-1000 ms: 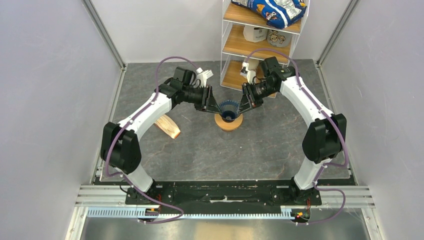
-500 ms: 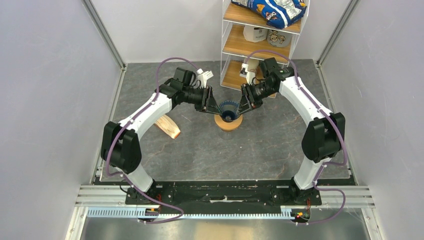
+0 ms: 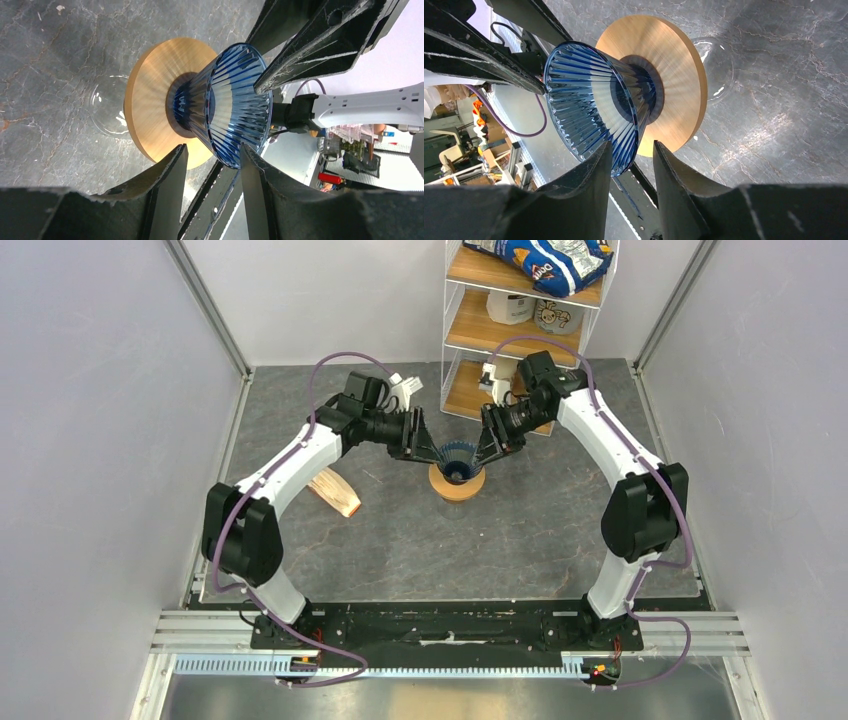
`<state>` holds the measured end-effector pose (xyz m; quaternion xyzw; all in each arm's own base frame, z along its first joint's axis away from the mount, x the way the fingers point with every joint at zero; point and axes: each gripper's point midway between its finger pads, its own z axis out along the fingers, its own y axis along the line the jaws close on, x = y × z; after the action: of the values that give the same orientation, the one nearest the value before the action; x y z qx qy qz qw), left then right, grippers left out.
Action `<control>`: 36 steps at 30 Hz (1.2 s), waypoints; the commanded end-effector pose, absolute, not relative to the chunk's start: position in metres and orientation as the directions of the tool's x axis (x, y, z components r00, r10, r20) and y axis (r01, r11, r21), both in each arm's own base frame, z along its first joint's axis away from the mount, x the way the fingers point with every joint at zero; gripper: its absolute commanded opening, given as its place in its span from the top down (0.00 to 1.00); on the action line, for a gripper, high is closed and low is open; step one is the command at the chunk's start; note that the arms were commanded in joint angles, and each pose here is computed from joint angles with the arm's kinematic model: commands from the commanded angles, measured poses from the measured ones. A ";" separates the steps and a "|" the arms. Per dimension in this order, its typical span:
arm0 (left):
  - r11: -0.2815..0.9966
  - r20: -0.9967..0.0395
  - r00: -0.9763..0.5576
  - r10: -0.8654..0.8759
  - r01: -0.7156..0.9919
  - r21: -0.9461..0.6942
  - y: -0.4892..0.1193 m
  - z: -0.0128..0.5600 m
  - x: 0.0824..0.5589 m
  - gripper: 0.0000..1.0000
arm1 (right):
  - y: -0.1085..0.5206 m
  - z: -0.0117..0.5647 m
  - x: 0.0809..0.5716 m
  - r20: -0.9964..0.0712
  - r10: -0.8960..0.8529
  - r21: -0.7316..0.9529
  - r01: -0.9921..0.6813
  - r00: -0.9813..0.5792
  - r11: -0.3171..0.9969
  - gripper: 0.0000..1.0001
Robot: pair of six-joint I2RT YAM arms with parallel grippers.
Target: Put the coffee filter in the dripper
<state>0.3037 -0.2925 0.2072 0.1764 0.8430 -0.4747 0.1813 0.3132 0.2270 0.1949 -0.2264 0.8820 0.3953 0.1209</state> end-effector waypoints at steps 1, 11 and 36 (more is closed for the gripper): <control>0.458 -0.500 -0.863 0.072 0.474 -0.752 -0.300 0.229 0.319 0.49 | 0.230 0.208 0.322 -0.426 -0.294 0.632 -0.514 -0.856 0.580 0.57; 0.496 -0.449 -0.891 0.070 0.422 -0.759 -0.299 0.204 0.324 0.57 | 0.230 0.198 0.326 -0.407 -0.298 0.631 -0.501 -0.864 0.592 0.60; 0.583 -0.386 -0.914 0.125 0.382 -0.717 -0.284 0.148 0.313 0.71 | 0.230 0.185 0.331 -0.389 -0.296 0.629 -0.486 -0.873 0.606 0.65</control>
<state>0.3134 -0.2971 0.1922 0.1512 0.8467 -0.4823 0.1663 0.3207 0.2335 0.1890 -0.2170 0.8823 0.4023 0.1124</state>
